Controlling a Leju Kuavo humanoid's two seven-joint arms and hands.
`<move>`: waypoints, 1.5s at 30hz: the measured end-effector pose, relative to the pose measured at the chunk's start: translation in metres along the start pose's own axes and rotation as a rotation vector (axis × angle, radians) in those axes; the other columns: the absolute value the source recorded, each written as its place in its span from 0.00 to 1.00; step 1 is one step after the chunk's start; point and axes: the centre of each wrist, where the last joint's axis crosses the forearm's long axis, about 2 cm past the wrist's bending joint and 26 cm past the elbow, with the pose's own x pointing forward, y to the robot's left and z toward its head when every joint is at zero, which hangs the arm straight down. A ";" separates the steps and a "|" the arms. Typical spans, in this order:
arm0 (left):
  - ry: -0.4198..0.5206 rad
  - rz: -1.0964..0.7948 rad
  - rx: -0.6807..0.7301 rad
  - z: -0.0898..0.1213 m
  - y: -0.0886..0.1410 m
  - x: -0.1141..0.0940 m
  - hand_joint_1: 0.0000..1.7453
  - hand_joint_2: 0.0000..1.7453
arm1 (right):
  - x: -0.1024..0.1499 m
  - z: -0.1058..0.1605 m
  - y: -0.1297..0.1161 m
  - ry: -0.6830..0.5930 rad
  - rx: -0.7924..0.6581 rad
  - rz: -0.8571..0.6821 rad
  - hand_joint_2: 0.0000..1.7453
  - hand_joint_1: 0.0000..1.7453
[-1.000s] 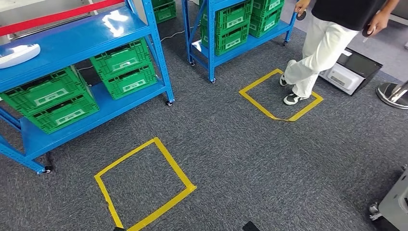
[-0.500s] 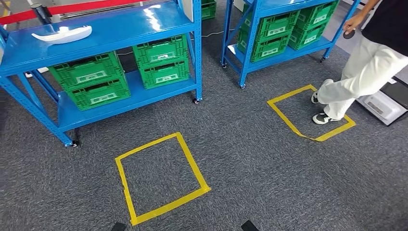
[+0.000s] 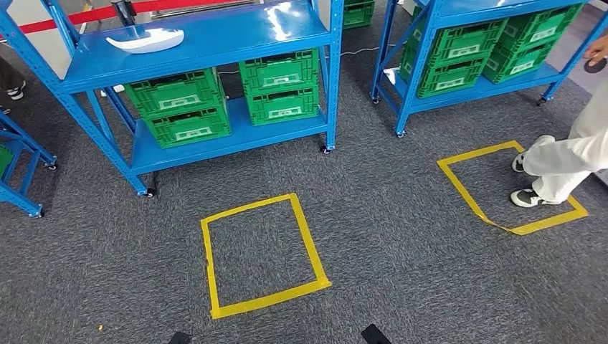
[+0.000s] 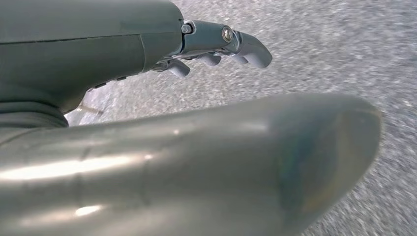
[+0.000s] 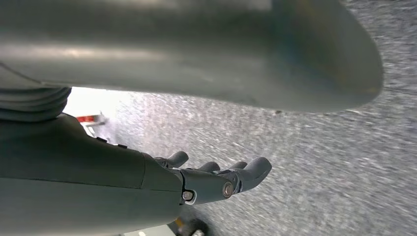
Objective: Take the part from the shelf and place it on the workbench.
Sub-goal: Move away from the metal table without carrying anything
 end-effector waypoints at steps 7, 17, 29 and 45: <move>-0.010 -0.002 0.001 0.000 0.000 0.001 0.00 0.00 | 0.005 0.000 -0.002 -0.028 0.002 -0.002 0.00 0.00; 0.000 -0.002 0.004 0.001 -0.001 0.002 0.00 0.00 | 0.004 0.001 0.002 -0.024 0.023 0.002 0.00 0.00; -0.010 -0.004 0.003 0.001 -0.002 0.001 0.00 0.00 | 0.002 0.002 0.006 -0.016 0.029 -0.009 0.00 0.00; -0.018 -0.049 -0.046 0.002 -0.007 0.003 0.00 0.00 | -0.013 0.003 0.018 0.157 0.202 -0.112 0.00 0.00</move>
